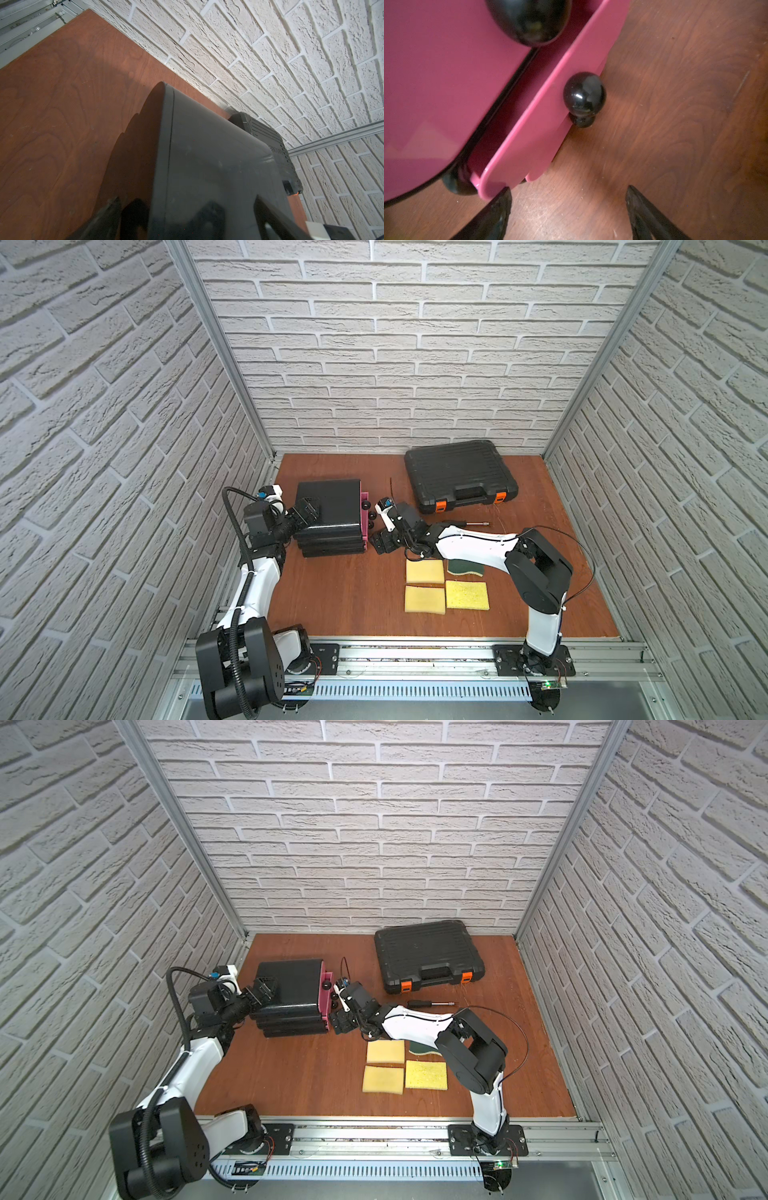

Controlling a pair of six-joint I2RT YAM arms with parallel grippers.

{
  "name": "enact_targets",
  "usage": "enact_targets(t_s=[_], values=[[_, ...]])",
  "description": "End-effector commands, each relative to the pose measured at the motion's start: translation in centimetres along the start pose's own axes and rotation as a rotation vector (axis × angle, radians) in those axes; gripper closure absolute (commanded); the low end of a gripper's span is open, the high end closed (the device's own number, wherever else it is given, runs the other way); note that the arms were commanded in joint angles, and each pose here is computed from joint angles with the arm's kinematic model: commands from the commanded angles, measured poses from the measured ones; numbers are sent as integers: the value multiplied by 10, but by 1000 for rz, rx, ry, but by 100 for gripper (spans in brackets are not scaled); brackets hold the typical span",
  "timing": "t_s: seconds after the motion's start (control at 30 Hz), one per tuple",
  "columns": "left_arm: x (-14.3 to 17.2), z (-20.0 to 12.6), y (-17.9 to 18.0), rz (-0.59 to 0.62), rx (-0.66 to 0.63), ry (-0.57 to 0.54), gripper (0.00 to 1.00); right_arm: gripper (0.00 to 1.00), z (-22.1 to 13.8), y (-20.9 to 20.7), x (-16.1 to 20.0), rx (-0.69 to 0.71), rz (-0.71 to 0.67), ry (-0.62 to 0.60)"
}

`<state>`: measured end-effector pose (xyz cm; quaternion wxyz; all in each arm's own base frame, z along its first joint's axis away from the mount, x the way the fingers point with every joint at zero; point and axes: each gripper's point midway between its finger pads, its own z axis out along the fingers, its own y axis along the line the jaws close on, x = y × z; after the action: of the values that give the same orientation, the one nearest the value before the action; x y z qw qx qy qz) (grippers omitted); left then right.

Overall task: Take the sponge out of the drawer
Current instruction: Close the drawer of the storage box, then open the drawer in the storage box.

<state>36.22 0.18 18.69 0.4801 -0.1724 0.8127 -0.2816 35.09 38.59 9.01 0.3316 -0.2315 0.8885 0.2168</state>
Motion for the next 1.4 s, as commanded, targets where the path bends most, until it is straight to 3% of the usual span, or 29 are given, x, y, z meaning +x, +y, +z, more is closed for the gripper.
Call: enact_targets(t_s=[0.0,0.4,0.77,0.87,1.03,1.37], values=[[8,3,-8,0,57,32,2,15,3,21,-18,-79,17,-58],[9,3,-6,0,52,29,2,15,-3,23,-24,-115,27,-140],[8,1,-5,1,35,20,2,15,-34,-24,-13,48,61,-162],[9,1,-5,-1,36,23,2,16,-35,-33,-17,-5,130,-149],[8,2,-4,-4,37,23,2,25,-16,-27,-25,-233,263,-122],[9,2,-2,-10,29,22,2,36,33,-28,-23,-340,394,-44]])
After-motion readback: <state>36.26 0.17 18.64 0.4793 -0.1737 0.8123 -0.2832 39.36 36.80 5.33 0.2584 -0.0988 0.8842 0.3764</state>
